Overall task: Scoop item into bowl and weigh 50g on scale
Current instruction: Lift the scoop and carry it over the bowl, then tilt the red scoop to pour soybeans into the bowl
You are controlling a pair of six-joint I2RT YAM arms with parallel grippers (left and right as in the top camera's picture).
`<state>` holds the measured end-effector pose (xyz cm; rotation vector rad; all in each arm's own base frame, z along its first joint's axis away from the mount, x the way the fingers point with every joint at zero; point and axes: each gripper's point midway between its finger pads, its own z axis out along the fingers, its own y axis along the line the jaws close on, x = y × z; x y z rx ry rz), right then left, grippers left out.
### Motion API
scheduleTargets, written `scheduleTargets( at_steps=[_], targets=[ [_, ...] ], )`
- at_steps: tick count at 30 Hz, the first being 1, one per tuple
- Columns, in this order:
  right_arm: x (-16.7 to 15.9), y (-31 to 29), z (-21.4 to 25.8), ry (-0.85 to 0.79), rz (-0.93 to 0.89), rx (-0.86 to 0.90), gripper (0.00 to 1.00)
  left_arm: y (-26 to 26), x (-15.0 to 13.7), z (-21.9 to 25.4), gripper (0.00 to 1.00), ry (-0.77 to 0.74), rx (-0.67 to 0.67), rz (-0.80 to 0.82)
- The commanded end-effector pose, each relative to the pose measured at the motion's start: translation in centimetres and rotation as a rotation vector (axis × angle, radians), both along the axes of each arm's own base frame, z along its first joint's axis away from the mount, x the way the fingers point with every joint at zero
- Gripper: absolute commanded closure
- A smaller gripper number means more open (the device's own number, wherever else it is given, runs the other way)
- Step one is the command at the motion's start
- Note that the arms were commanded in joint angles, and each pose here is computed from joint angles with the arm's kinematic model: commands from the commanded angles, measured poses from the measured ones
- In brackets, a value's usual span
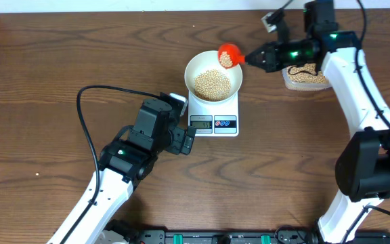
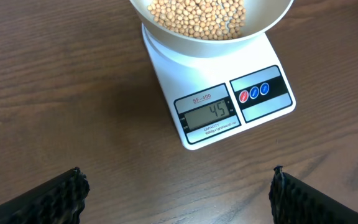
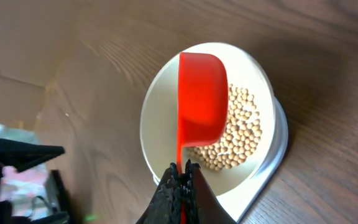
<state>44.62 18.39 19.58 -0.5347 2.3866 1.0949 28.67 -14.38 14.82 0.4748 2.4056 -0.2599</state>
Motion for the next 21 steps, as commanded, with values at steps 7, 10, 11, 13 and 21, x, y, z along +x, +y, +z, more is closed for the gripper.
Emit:
scheduleTargets(
  at_steps=[7, 10, 11, 13, 21],
  targets=[
    [0.2, 2.1, 0.2, -0.115, -0.017, -0.221, 0.99, 0.0, -0.1, -0.3, 0.05, 0.013, -0.007, 0.009],
    [0.2, 2.5, -0.1, -0.151, -0.019, -0.296, 0.99, 0.0, -0.1, -0.3, 0.05, 0.013, -0.007, 0.009],
    [0.2, 2.7, -0.1, -0.157, -0.021, -0.311, 0.99, 0.0, -0.1, -0.3, 0.05, 0.013, -0.007, 0.009],
    [0.1, 3.0, -0.3, -0.176, -0.020, -0.354, 0.99, 0.0, -0.1, -0.2, 0.05, 0.013, -0.007, 0.009],
    [-0.2, 4.3, -0.6, -0.257, 0.014, -0.472, 0.99, 0.0, -0.1, -0.3, 0.05, 0.013, -0.007, 0.009]
  ],
)
